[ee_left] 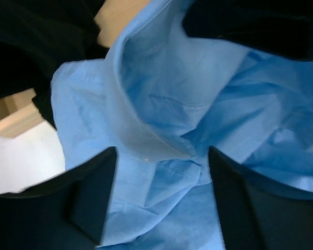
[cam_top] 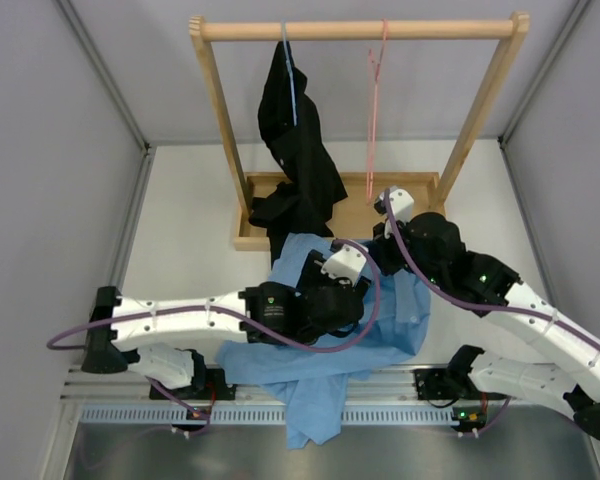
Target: Place the shirt on the hanger
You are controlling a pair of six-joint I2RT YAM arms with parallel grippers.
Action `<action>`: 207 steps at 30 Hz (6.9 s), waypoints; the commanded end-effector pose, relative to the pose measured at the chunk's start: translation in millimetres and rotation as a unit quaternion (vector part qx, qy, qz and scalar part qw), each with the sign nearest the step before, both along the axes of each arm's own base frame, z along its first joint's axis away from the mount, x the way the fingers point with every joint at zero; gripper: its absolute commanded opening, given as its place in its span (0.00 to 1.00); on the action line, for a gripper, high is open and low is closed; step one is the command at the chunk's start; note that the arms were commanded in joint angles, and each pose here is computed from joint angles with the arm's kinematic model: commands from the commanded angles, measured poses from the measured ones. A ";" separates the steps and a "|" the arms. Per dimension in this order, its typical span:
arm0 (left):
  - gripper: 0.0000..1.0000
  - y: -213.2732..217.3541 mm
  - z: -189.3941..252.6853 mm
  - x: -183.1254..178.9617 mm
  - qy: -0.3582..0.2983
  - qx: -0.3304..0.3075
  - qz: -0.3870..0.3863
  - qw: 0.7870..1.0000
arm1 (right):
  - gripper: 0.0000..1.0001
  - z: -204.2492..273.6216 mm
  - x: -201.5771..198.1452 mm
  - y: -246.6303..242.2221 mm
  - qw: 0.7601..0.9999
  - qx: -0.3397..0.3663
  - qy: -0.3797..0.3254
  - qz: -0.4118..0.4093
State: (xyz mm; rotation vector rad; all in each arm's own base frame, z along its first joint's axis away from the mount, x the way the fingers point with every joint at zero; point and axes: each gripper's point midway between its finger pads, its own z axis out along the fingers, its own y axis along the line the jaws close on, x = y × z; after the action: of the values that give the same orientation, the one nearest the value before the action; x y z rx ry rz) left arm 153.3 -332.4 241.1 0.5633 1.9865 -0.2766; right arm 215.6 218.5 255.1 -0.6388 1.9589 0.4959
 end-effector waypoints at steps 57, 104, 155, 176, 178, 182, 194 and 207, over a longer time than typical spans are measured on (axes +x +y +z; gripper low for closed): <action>0.00 43.4 -8.6 31.6 0.034 -0.040 0.036 0.998 | 0.47 17.2 -9.7 11.4 0.995 0.096 0.018 0.000; 0.00 33.4 -56.6 19.6 0.067 -0.127 0.009 0.990 | 0.66 167.6 151.9 -13.6 0.922 0.089 -0.154 -0.344; 0.00 34.0 -61.0 24.7 0.068 -0.133 0.036 0.988 | 0.00 253.1 121.9 -72.0 0.931 0.128 -0.289 -0.184; 0.00 50.1 -43.8 64.2 0.083 -0.179 0.114 0.974 | 0.00 118.4 -82.1 -72.4 0.988 0.125 -0.065 0.059; 0.00 52.1 -44.0 68.9 0.085 -0.178 0.117 0.973 | 0.00 108.2 -110.5 -73.0 0.986 0.132 -0.045 0.094; 0.00 53.5 -39.3 74.8 0.083 -0.178 0.114 0.974 | 0.00 98.2 -164.3 -85.0 0.977 0.163 -0.041 0.132; 0.00 48.2 -38.5 82.6 0.107 -0.190 0.112 0.970 | 0.00 22.9 -198.4 -118.7 0.990 0.110 0.025 0.089; 0.00 18.9 -34.1 40.1 0.180 -0.203 -0.023 0.962 | 0.00 30.5 -156.9 -113.5 0.994 0.102 0.016 0.040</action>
State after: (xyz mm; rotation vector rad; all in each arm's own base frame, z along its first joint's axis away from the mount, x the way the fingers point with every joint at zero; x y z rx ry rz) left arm 206.4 -296.4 177.6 0.2237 2.2226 -0.6813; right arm 39.8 96.4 261.3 -0.6204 1.9594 0.7470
